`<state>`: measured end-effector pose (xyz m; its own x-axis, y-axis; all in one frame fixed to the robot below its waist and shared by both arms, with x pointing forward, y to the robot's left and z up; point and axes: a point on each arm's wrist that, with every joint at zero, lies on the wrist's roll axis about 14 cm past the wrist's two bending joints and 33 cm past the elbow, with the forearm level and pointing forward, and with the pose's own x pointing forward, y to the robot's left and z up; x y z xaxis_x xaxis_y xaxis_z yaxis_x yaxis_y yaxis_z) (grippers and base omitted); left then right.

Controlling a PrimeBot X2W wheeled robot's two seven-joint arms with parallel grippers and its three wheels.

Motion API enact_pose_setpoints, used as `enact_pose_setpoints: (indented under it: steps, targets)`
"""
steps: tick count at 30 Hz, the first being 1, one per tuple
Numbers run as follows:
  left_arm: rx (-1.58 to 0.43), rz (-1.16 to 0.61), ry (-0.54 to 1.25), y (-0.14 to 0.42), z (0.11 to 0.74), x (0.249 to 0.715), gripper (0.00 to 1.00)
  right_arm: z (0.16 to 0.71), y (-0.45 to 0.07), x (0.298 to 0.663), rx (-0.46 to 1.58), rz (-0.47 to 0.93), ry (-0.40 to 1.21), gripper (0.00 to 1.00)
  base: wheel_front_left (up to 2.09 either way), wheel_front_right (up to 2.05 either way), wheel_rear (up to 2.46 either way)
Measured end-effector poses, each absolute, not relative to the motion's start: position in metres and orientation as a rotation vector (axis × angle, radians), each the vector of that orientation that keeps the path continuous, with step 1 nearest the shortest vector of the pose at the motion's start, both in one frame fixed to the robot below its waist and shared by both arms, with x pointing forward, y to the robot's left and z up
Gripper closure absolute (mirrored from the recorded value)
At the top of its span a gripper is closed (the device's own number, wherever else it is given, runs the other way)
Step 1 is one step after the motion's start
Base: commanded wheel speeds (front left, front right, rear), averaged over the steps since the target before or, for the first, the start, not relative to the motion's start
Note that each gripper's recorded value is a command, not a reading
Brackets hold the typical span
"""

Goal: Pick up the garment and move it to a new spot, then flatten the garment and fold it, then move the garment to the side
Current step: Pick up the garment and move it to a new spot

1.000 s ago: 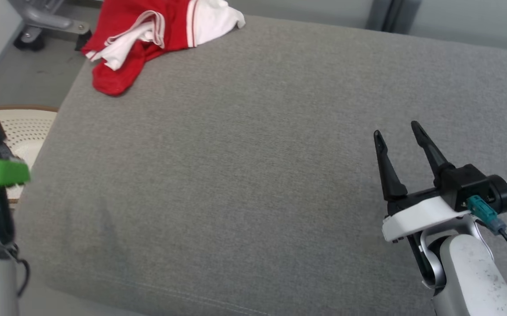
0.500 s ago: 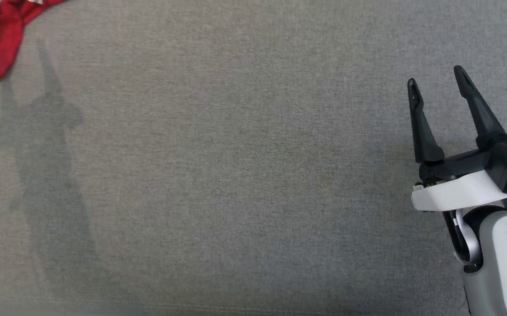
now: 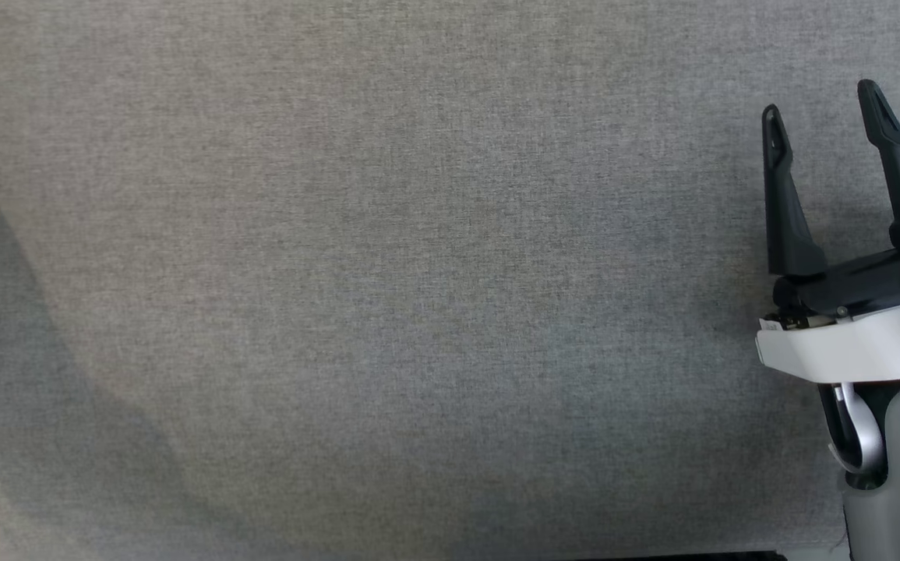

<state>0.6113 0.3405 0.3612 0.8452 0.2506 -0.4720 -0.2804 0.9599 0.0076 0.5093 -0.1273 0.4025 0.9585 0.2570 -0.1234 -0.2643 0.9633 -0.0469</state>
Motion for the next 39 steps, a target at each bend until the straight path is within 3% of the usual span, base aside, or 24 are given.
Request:
enact_pose_setpoints:
  steps: [3, 4, 6, 8, 9, 10, 23, 33, 39]
  targets:
    - [-0.071, 0.275, 0.479, 0.336, 0.349, 0.617, 0.04, 0.393, -0.134, 0.508, -0.072, 0.248, 0.14, 0.0, 0.0, 0.0, 0.0]
    - [-0.072, 0.274, 0.469, 0.334, 0.347, 0.619, 0.17, 0.392, -0.136, 0.508, -0.075, 0.244, 0.145, 0.0, 0.0, 0.0, 0.0]
    - [-0.074, 0.274, 0.449, 0.333, 0.347, 0.622, 0.51, 0.391, -0.138, 0.508, -0.078, 0.24, 0.147, 0.0, 0.0, 0.0, 0.0]
    - [-0.076, 0.275, 0.435, 0.333, 0.351, 0.624, 0.73, 0.393, -0.138, 0.508, -0.078, 0.241, 0.143, 0.0, 0.0, 0.0, 0.0]
    - [-0.077, 0.275, 0.427, 0.333, 0.353, 0.624, 0.93, 0.395, -0.137, 0.508, -0.077, 0.242, 0.14, 0.0, 0.0, 0.0, 0.0]
    - [-0.076, 0.274, 0.423, 0.333, 0.355, 0.625, 1.0, 0.396, -0.137, 0.508, -0.077, 0.242, 0.138, 0.0, 0.0, 0.0, 0.0]
    - [-0.025, 0.244, 0.296, 0.339, 0.412, 0.636, 1.0, 0.416, -0.139, 0.501, -0.05, 0.223, 0.094, 0.0, 0.0, 0.0, 0.0]
    - [0.099, 0.086, 0.085, 0.297, 0.537, 0.645, 1.0, 0.453, -0.146, 0.477, 0.006, 0.177, 0.024, 0.0, 0.0, 0.0, 0.0]
    - [0.139, -0.053, -0.046, 0.236, 0.626, 0.636, 1.0, 0.474, -0.16, 0.447, 0.035, 0.127, -0.002, 0.0, 0.0, 0.0, 0.0]
